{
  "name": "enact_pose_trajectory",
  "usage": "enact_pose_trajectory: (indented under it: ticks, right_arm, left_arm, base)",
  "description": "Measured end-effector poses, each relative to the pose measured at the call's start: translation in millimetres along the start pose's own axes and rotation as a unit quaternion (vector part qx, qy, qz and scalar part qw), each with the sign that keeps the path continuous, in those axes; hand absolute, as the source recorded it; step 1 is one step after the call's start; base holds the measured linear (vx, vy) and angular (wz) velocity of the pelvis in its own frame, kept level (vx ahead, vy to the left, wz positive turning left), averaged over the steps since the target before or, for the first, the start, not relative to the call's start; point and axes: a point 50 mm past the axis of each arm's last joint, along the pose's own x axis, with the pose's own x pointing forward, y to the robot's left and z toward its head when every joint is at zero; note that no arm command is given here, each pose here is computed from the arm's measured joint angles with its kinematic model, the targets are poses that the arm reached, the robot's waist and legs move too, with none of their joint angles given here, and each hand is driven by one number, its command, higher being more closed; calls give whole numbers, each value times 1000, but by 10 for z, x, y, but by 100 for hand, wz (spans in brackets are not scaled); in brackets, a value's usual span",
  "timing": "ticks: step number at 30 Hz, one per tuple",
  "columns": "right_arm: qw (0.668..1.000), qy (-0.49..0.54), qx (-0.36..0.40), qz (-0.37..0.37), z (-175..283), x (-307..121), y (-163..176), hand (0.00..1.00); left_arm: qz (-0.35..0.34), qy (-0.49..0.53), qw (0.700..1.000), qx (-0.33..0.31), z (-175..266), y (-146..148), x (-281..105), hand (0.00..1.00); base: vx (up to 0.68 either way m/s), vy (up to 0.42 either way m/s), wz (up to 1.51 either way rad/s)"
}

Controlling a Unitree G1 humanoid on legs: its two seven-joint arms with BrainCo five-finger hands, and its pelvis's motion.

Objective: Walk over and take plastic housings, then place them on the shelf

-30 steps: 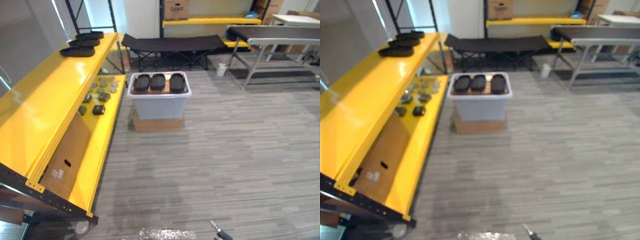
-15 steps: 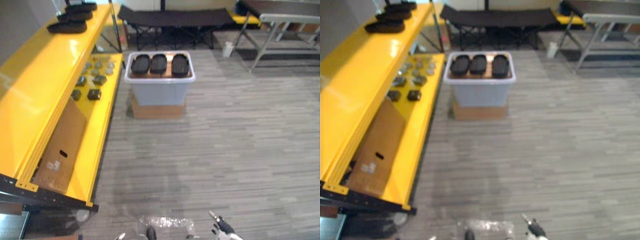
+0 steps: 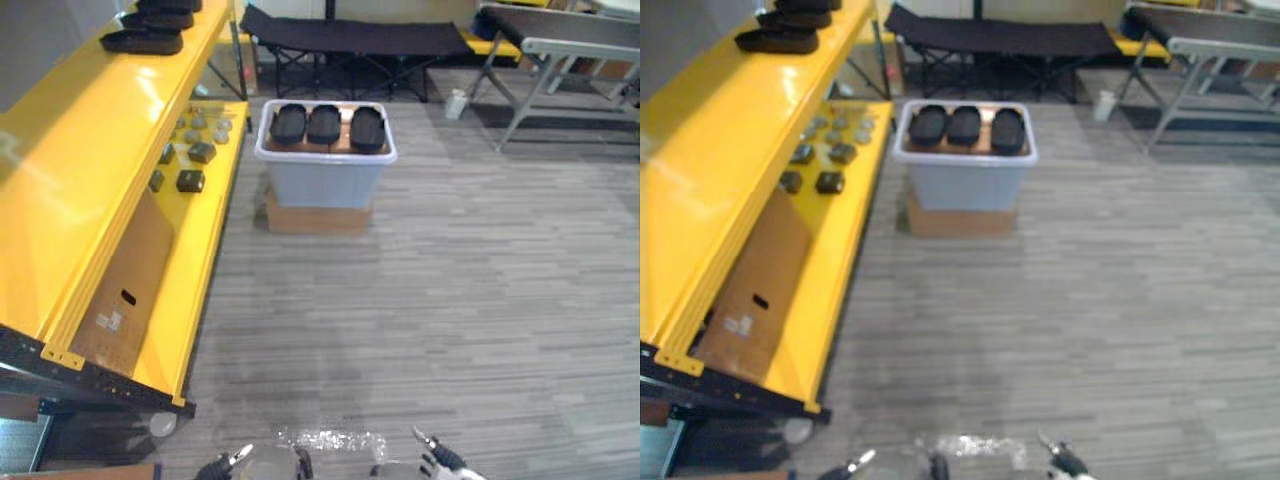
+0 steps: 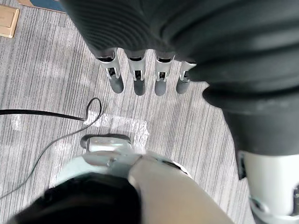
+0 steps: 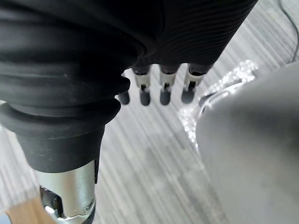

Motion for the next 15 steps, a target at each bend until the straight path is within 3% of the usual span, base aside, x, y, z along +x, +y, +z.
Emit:
enact_pose_trajectory:
  ticks: [15]
  right_arm:
    - [999,17,-32,1,-7,0,-16,0]
  left_arm:
    - [5,13,1000,0,-123,3,-20,0]
  base:
    - [-37,30,-6]
